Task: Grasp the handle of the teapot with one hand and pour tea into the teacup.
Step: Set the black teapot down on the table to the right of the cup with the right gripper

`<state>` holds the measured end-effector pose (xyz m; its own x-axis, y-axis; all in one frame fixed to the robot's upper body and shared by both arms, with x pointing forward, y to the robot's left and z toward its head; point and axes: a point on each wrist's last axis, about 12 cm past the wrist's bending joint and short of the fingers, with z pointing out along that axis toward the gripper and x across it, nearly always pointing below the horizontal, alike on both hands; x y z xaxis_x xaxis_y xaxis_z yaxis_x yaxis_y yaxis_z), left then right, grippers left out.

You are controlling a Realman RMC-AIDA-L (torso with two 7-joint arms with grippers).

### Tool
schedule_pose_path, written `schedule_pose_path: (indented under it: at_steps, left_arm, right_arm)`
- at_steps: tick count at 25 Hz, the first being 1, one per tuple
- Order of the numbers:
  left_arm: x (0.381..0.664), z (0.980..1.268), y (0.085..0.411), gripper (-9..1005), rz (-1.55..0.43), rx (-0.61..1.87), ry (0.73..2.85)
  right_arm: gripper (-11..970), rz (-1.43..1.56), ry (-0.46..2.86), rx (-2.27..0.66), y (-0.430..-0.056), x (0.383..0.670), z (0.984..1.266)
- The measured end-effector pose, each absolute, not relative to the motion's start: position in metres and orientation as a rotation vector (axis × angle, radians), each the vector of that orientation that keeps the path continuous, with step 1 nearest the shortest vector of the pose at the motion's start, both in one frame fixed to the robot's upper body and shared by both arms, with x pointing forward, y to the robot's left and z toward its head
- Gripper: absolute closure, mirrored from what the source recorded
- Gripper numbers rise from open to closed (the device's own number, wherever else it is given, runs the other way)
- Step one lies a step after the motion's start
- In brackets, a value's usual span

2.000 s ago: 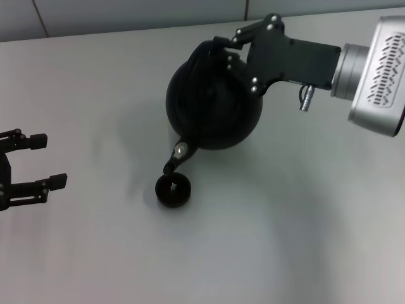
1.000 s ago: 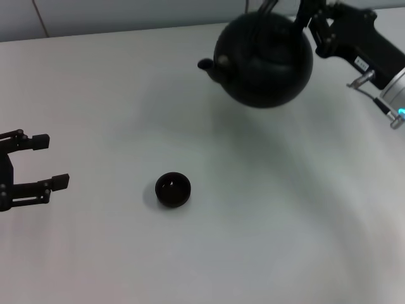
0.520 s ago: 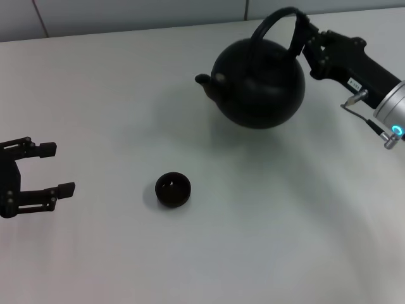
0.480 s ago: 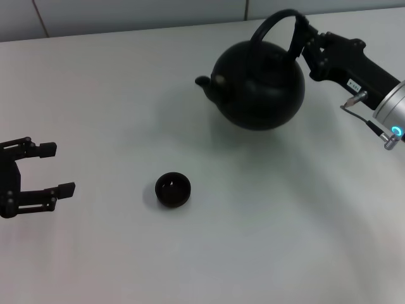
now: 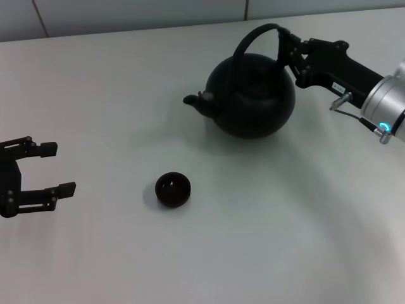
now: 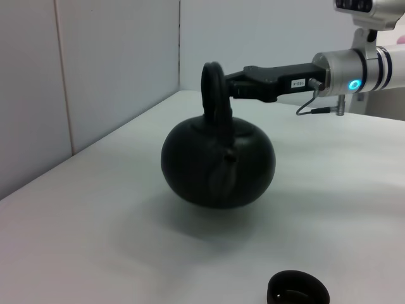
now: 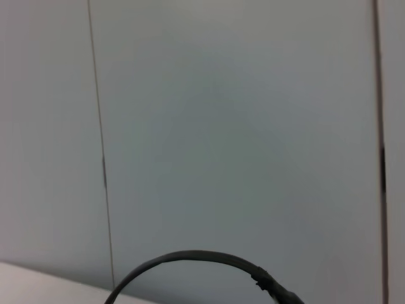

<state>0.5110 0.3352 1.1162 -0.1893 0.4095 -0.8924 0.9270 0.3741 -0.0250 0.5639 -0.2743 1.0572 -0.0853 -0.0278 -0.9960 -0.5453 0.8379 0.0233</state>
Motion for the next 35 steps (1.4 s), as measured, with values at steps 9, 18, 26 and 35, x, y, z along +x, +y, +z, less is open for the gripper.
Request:
schedule_pose_path:
  at_steps: [9,18,26,35]
  left_arm:
    - [0.513,1.117,0.334,182,-0.752,1.174,1.771]
    - [0.516,1.119,0.331,182,-0.751,1.180,1.761]
    - [0.515,1.117,0.329,182,-0.759,1.174,1.761]
    - [0.515,1.117,0.327,182,-0.768,1.172,1.759]
  right_arm:
    - [896,0.426,1.641,-0.490,-0.272,0.569,1.056]
    - [896,0.376,1.665,-0.559,-0.267,0.574,1.052]
    - [897,0.380,1.655,-0.567,-0.267,0.575,1.054]
    - [747,0.371,1.657,-0.600,-0.264,0.577,1.055]
